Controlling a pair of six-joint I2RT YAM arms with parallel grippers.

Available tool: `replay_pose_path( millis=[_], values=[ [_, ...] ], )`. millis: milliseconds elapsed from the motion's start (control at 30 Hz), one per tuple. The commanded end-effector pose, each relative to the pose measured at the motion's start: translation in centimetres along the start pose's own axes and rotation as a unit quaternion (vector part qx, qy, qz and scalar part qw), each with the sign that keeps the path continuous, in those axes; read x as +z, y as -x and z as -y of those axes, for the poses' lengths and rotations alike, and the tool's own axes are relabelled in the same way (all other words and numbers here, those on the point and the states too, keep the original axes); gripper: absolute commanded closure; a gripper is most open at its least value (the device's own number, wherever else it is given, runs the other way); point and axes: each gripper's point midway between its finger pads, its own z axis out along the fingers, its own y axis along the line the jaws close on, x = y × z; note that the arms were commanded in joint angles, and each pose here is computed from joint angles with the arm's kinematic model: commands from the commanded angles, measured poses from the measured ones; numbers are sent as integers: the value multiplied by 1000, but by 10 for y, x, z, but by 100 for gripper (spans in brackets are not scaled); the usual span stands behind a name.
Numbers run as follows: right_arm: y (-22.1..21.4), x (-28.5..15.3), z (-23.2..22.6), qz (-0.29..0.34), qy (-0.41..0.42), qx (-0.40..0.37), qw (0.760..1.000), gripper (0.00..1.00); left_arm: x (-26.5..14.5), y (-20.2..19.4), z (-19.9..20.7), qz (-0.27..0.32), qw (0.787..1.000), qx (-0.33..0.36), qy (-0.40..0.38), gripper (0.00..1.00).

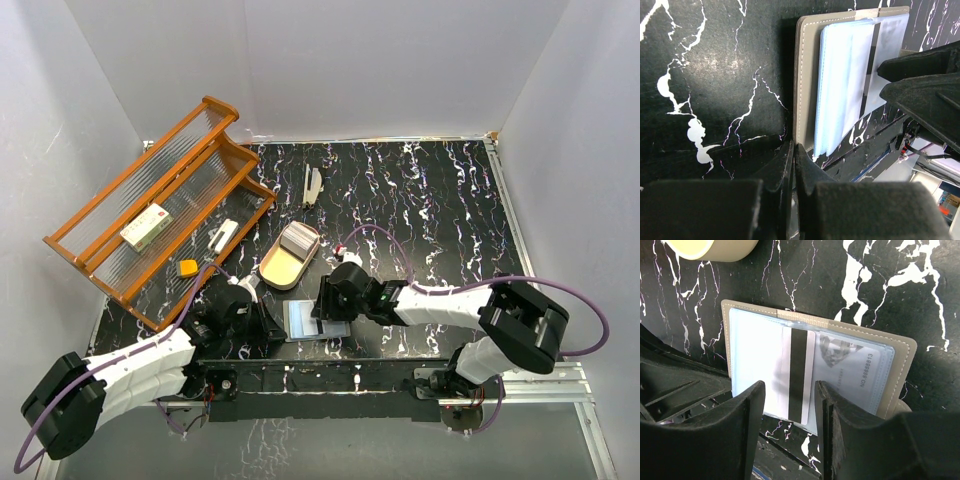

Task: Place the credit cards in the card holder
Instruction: Insert the credit card into the card holder.

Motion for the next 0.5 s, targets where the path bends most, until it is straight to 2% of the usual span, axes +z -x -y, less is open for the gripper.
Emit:
replay_pose_path(
  millis=[0,233,467],
  values=[
    [7,3,-3,7,-5,-15,1000,56,-2,-5,-1,-8,1000,4,-6,100],
    [6,10,-14,0,11,-18,1000,55,-1,-4,1,-7,1000,3,-11,100],
    [8,7,-42,2,76,-22,997,55,0,-5,0,-8,1000,2,-8,100]
  ],
)
